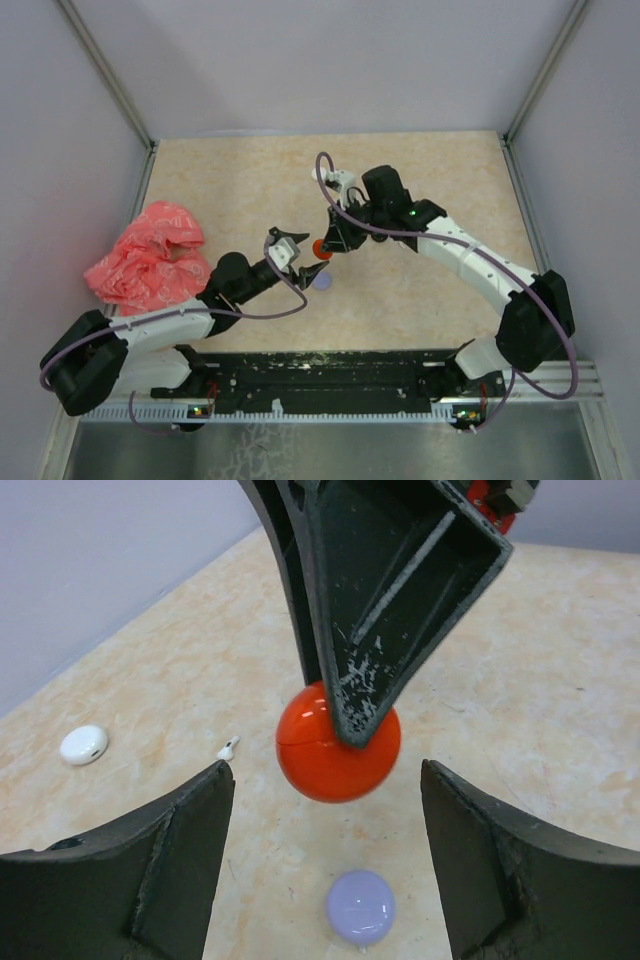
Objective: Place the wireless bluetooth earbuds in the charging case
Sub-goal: Pick up the charging case at the center of the board, then open the charging case, then pick up the earbud from the center of the board, then place the earbud in the charging case.
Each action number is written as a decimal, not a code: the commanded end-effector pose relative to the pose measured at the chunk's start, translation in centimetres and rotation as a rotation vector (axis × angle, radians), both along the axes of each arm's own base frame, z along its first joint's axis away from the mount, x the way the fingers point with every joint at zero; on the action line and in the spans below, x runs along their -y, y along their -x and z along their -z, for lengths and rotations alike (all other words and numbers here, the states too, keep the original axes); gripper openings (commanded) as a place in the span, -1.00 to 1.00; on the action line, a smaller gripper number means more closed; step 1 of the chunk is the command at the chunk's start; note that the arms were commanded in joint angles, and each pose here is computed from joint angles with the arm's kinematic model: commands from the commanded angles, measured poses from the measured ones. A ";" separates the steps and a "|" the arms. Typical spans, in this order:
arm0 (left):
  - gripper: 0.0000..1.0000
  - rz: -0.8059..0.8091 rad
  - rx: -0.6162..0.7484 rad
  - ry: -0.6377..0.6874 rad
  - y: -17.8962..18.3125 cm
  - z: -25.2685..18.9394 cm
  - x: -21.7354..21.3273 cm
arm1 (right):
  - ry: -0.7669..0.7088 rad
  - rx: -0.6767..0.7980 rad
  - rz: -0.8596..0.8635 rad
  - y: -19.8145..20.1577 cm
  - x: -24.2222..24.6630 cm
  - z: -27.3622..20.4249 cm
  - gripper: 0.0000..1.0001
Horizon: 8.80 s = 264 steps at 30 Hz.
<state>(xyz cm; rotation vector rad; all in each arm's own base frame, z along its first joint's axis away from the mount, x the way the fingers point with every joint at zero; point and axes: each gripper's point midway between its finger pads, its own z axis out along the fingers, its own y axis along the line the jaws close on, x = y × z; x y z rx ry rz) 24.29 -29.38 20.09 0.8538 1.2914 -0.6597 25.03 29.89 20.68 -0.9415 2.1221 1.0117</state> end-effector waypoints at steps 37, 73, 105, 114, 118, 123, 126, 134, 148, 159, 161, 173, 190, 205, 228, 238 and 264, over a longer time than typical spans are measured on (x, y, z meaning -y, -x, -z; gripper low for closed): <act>-0.44 0.626 -0.249 0.207 6.9 -5.5 2.8 | -0.034 0.445 -0.488 6.0 0.4 -7.4 -1.00; -0.99 0.463 -0.159 0.116 5.4 -2.9 2.1 | -0.015 0.465 -0.251 3.1 1.9 -9.4 -0.26; -0.99 0.011 -0.236 0.093 -0.5 4.0 -4.4 | 0.495 0.029 0.937 -15.0 24.9 8.3 -0.13; -0.99 0.042 -0.247 0.073 -0.3 4.3 -4.0 | 0.578 -0.119 0.941 -15.8 28.0 12.8 -0.13; -0.99 0.049 -0.247 0.068 -0.3 4.3 -3.9 | 0.578 -0.146 0.928 -16.5 28.4 13.7 -0.12; -0.99 0.060 -0.251 0.063 -0.1 4.4 -3.8 | 0.565 -0.188 0.911 -17.2 28.6 14.9 -0.12; -0.99 0.070 -0.255 0.063 0.0 4.4 -3.6 | 0.576 -0.220 0.881 -17.2 28.6 16.0 -0.13; -0.99 0.087 -0.266 0.054 0.1 4.6 -3.4 | 0.578 -0.285 0.813 -16.2 27.9 17.3 -0.16; -0.99 0.106 -0.268 0.056 0.3 4.4 -3.2 | 0.638 -0.344 0.784 -14.8 28.3 18.8 -0.36; -0.99 0.116 -0.270 0.066 0.5 4.1 -3.2 | 0.669 -0.327 0.799 -14.4 28.3 18.7 -0.61; -0.99 0.114 -0.260 0.080 0.7 3.7 -3.3 | 0.639 -0.296 0.798 -14.7 27.5 17.7 -0.61; -0.99 0.096 -0.139 0.211 1.1 0.1 -4.1 | 0.307 -0.047 0.791 -14.3 20.9 8.2 -0.65; -0.99 0.037 0.052 0.314 -0.3 -3.4 -4.8 | -0.297 0.268 0.588 -7.9 8.6 -7.4 -0.67; -0.99 0.171 0.219 0.339 0.2 -7.1 -2.9 | -0.632 0.407 0.350 -0.3 2.2 -15.2 -0.69; -1.00 0.242 0.256 0.361 1.8 -9.1 -2.5 | -0.695 0.407 0.245 2.3 -2.6 -13.4 -0.69; -1.00 0.238 0.266 0.374 2.0 -9.5 -2.7 | -0.652 0.395 0.252 2.1 -3.1 -12.1 -0.70; -1.00 0.167 0.252 0.379 1.1 -8.8 -3.4 | -0.573 0.398 0.300 1.7 -3.0 -9.9 -0.28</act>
